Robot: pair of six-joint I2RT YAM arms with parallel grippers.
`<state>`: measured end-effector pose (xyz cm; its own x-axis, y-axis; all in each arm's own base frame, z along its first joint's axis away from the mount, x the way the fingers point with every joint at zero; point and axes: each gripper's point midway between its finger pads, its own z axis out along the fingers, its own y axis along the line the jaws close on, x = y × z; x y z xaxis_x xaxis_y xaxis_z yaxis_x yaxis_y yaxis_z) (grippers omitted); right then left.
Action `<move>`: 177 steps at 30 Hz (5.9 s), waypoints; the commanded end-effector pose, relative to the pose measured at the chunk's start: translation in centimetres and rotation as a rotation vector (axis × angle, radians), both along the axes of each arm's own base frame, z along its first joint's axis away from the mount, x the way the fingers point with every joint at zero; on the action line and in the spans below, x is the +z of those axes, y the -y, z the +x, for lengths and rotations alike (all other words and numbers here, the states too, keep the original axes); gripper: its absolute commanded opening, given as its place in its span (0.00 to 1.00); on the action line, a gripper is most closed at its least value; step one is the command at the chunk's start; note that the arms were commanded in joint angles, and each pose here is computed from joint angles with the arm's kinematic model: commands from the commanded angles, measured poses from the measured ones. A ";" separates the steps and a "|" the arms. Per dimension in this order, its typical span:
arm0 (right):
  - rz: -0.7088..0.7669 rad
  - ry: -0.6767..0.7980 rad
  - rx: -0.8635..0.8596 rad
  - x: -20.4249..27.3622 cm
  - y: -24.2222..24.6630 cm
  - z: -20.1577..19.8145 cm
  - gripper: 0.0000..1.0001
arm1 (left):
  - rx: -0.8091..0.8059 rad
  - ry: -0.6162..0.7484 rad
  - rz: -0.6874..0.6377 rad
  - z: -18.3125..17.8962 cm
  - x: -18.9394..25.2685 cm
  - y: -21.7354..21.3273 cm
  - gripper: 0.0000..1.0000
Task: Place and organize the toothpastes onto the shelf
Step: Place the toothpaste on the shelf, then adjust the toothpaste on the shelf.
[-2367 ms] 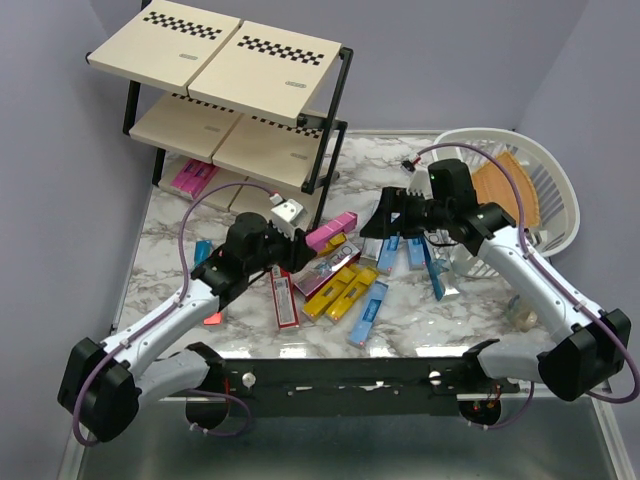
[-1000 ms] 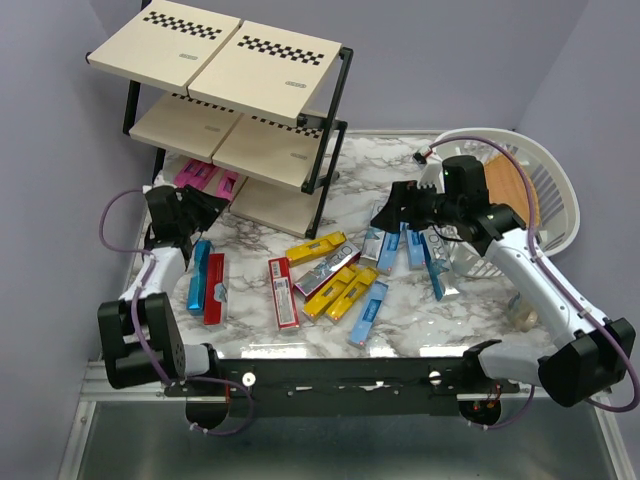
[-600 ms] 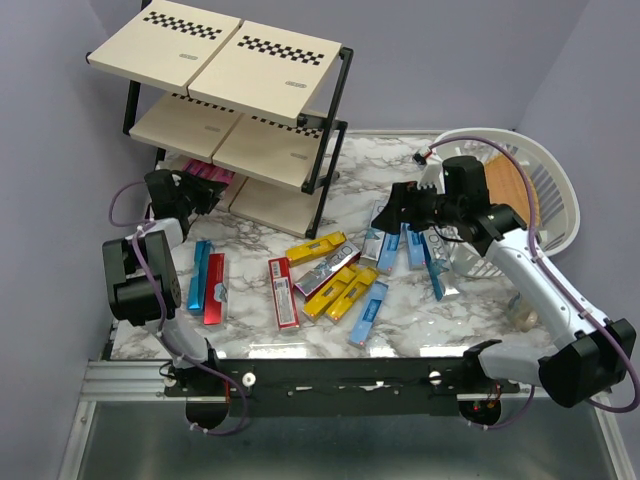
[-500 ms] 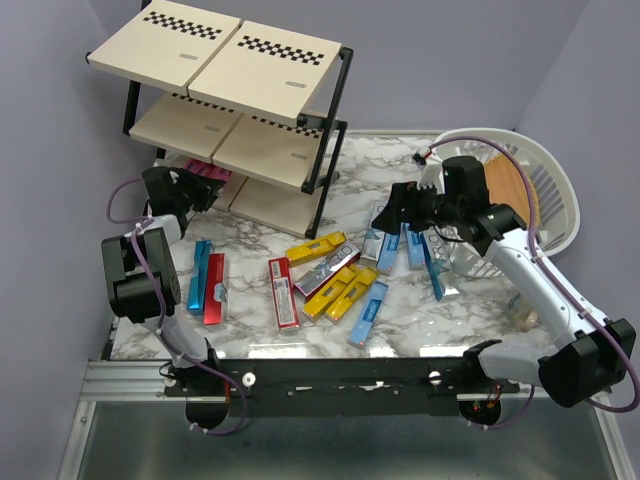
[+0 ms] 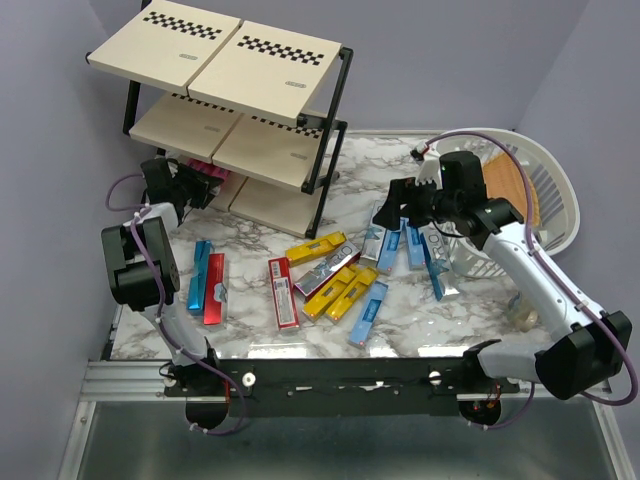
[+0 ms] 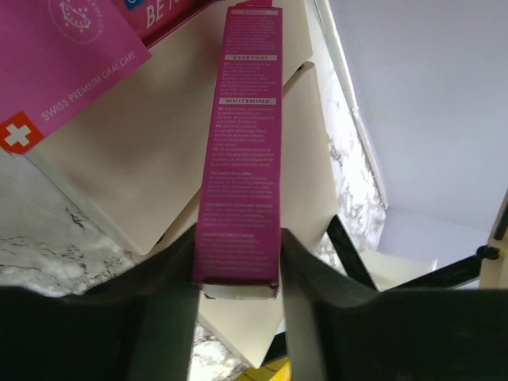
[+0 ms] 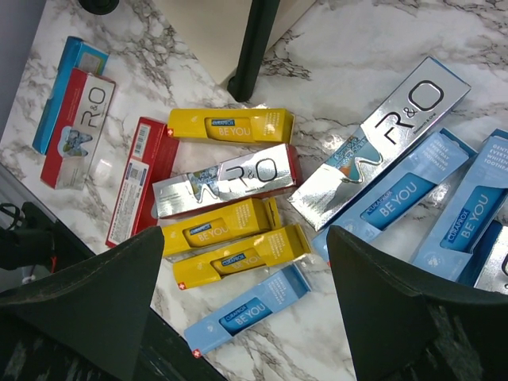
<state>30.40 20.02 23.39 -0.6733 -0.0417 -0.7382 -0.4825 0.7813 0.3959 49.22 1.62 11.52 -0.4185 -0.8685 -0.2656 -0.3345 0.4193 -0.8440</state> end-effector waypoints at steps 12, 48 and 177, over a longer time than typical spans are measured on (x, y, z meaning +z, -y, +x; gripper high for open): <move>-0.052 0.005 -0.007 -0.2 0.4 1.1 0.92 | 0.102 -0.127 0.037 -1.2 -2.0 -2.7 0.76; -0.036 0.033 0.037 -0.4 0.4 0.0 0.92 | -0.168 0.152 0.870 -4.2 -0.1 -0.1 0.94; -0.018 0.064 0.083 -2.1 0.2 -1.2 0.91 | -0.324 0.167 0.083 -3.7 -2.4 0.5 0.45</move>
<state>28.98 19.77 21.30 -0.6298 -0.0974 -0.7707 -0.5537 0.7521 0.3574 44.86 0.49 7.46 -0.6189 -0.5815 -0.5280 -0.0099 0.6780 -0.7350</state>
